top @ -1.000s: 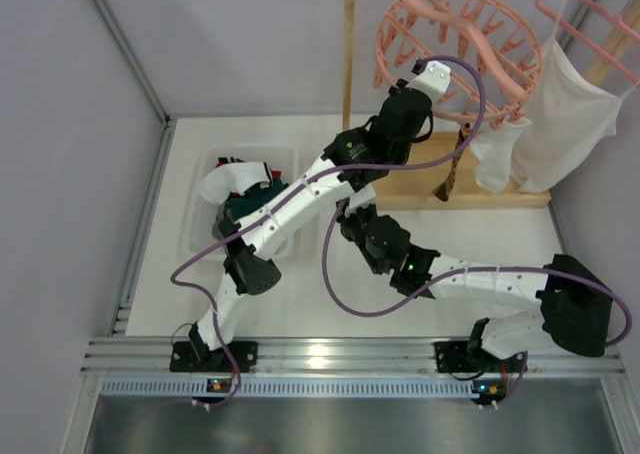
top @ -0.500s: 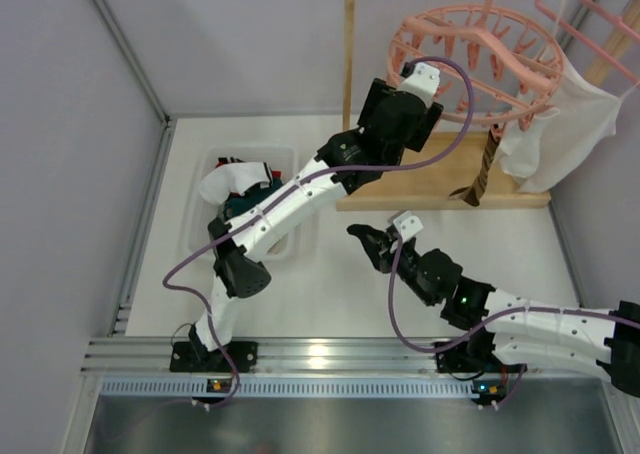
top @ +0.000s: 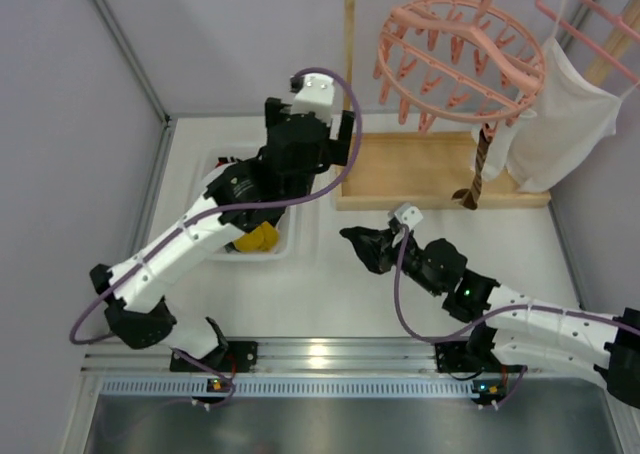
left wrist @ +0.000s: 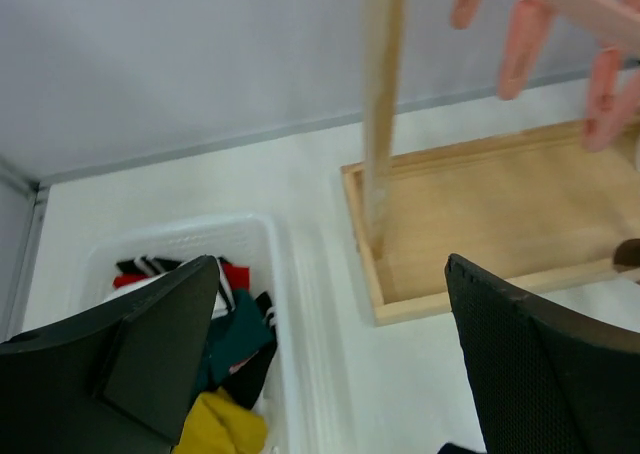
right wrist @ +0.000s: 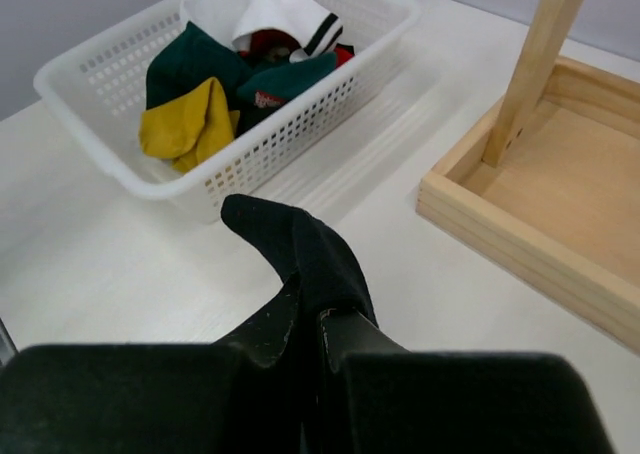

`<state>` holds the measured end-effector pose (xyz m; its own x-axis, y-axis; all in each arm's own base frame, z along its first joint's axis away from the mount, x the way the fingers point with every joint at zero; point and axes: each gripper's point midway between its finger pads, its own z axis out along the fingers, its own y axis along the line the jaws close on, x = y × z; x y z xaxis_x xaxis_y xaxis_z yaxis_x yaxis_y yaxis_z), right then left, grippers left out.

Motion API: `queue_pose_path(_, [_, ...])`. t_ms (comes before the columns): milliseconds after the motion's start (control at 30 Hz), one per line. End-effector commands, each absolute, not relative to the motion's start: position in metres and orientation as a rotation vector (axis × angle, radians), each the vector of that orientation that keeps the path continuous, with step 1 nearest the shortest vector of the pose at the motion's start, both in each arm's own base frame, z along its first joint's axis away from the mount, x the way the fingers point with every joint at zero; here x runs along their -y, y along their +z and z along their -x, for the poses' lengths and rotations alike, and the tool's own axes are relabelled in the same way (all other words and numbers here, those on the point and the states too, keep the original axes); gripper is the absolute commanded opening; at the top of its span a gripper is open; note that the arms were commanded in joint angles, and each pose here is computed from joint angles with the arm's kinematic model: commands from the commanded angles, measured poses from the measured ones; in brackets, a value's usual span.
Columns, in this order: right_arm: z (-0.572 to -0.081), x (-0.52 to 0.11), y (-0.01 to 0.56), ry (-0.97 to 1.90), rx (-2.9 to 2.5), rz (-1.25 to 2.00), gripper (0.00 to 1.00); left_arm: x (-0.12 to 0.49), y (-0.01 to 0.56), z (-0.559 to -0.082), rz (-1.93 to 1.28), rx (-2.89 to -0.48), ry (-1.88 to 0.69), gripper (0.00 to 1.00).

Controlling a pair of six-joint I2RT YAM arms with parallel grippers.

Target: Remove the socks clipped to the hanger

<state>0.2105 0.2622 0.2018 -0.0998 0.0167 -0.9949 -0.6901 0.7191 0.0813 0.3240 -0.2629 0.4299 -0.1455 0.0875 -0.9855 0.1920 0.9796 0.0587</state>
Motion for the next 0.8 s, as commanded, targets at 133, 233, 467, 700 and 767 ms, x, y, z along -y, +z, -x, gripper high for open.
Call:
queue_pose_path(133, [-0.23, -0.337, 0.268, 0.868, -1.467, 0.666, 0.0, 0.099, 0.393, -0.287, 0.25, -1.775, 0.014, 0.98])
queue_pose_path(233, [-0.253, -0.372, 0.279, 0.896, -1.471, 0.673, 0.0, 0.051, 0.372, -0.266, 0.349, -1.815, 0.096, 0.98])
queue_pose_path(467, [-0.328, -0.463, 0.29, 0.936, -1.522, 0.689, 0.0, 0.002, 0.365, -0.215, 0.421, -1.761, 0.078, 0.98])
queue_pose_path(700, [-0.404, -0.547, 0.236, 0.902, -1.612, 0.699, 0.08, -0.008, 0.323, -0.208, 0.469, -1.772, 0.121, 0.98])
queue_pose_path(767, [-0.417, -0.554, 0.215, 0.877, -1.661, 0.675, 0.04, -0.003, 0.306, -0.212, 0.451, -1.797, 0.123, 0.98])
